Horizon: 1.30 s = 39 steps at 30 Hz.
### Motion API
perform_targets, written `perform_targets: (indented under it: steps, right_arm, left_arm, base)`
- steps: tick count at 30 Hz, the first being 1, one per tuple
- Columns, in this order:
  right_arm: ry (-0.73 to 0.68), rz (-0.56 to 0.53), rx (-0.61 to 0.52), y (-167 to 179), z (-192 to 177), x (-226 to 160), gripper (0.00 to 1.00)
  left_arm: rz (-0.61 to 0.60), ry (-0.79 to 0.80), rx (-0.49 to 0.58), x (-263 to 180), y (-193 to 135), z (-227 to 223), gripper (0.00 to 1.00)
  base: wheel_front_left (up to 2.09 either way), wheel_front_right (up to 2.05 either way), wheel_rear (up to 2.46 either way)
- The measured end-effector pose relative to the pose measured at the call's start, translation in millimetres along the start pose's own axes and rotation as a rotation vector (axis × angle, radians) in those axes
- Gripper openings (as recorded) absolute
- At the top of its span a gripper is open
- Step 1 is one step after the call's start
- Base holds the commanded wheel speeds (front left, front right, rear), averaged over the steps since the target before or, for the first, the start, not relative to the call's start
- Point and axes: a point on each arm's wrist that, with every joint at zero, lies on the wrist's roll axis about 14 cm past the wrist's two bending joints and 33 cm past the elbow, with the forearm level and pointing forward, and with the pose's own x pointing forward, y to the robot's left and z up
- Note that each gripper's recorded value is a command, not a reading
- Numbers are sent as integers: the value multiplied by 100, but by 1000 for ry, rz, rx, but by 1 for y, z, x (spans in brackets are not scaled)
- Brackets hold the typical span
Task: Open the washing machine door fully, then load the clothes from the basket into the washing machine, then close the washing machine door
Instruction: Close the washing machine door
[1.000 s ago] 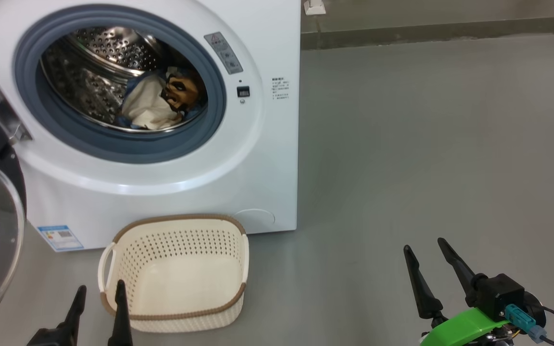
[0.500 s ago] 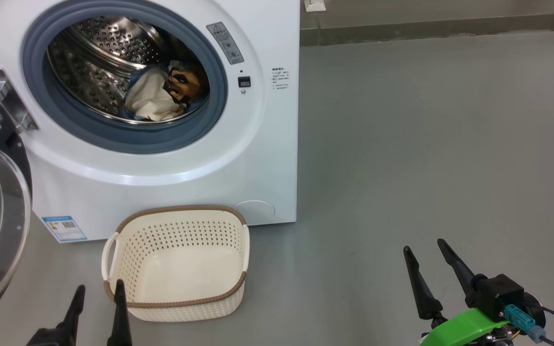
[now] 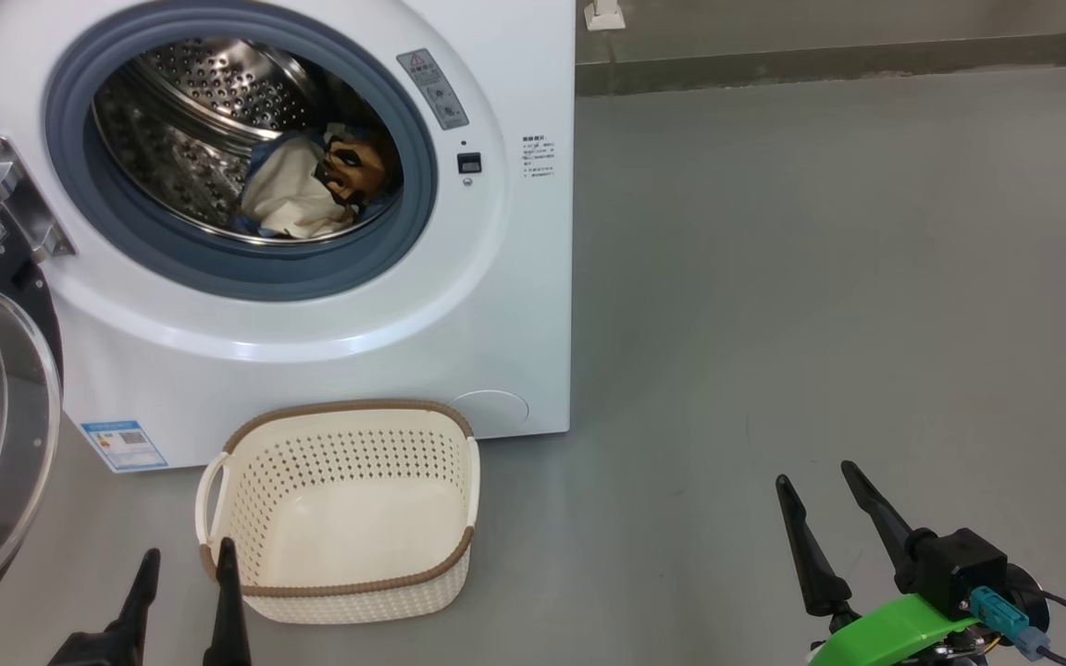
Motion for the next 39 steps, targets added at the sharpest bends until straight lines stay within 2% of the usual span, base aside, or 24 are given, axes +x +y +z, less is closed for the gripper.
perform_targets:
  steps: [22,32,39]
  right_arm:
    - [-3,18,8,6,0,3,100]
    - [23,122,24,41,-9,12,100]
    - [18,234,52,79,-8,24,100]
  left_arm:
    - [8,-4,15,-4,4,1,100]
    - [87,-13,24,-21,29,5,100]
    - [175,-26,47,-42,57,11,100]
  base:
    - [0,0,0]
    - [0,0,0]
    - [0,0,0]
